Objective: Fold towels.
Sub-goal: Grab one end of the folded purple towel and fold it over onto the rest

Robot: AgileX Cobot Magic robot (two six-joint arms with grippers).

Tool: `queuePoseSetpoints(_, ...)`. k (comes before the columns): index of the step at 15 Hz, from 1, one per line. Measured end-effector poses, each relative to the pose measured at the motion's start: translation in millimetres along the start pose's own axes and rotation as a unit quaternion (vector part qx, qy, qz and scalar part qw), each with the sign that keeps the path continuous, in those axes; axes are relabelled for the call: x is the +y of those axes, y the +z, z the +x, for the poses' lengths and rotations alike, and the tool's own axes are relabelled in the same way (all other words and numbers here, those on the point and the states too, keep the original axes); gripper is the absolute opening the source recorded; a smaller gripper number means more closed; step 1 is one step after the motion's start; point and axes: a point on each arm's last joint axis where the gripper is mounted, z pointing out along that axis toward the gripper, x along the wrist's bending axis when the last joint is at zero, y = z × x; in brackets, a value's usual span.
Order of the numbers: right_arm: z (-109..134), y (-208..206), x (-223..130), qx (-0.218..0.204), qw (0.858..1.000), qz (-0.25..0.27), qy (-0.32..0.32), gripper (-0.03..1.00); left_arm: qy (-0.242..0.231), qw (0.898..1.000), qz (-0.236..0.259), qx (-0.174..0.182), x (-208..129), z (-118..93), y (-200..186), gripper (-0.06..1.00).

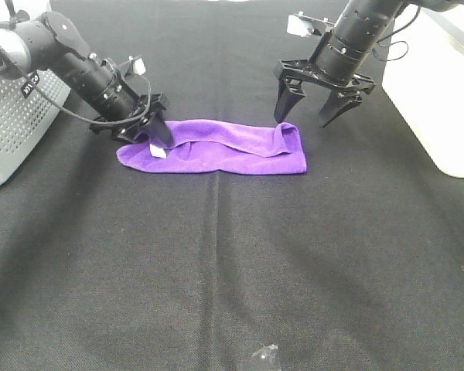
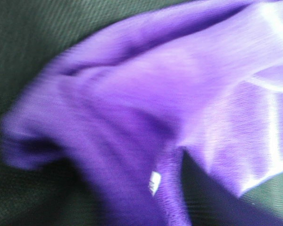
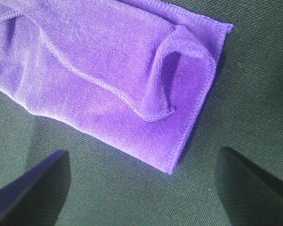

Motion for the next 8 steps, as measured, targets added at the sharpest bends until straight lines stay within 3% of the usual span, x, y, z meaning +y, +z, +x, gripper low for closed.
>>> queuePoseSetpoints(2, 0, 0, 0, 0.0, 1.0, 0.0, 0.0, 0.79, 0.008, 1.0, 0.003, 0.02, 0, 2, 0, 0.09)
queuePoseSetpoints(4, 0, 0, 0, 0.0, 1.0, 0.0, 0.0, 0.79, 0.023, 0.999, 0.005, 0.042, 2, -1, -2, 0.05)
queuePoseSetpoints(8, 0, 0, 0, 0.001, 1.0, 0.0, 0.0, 0.79, 0.061, 0.99, 0.017, 0.125, 3, 2, -30, 0.05)
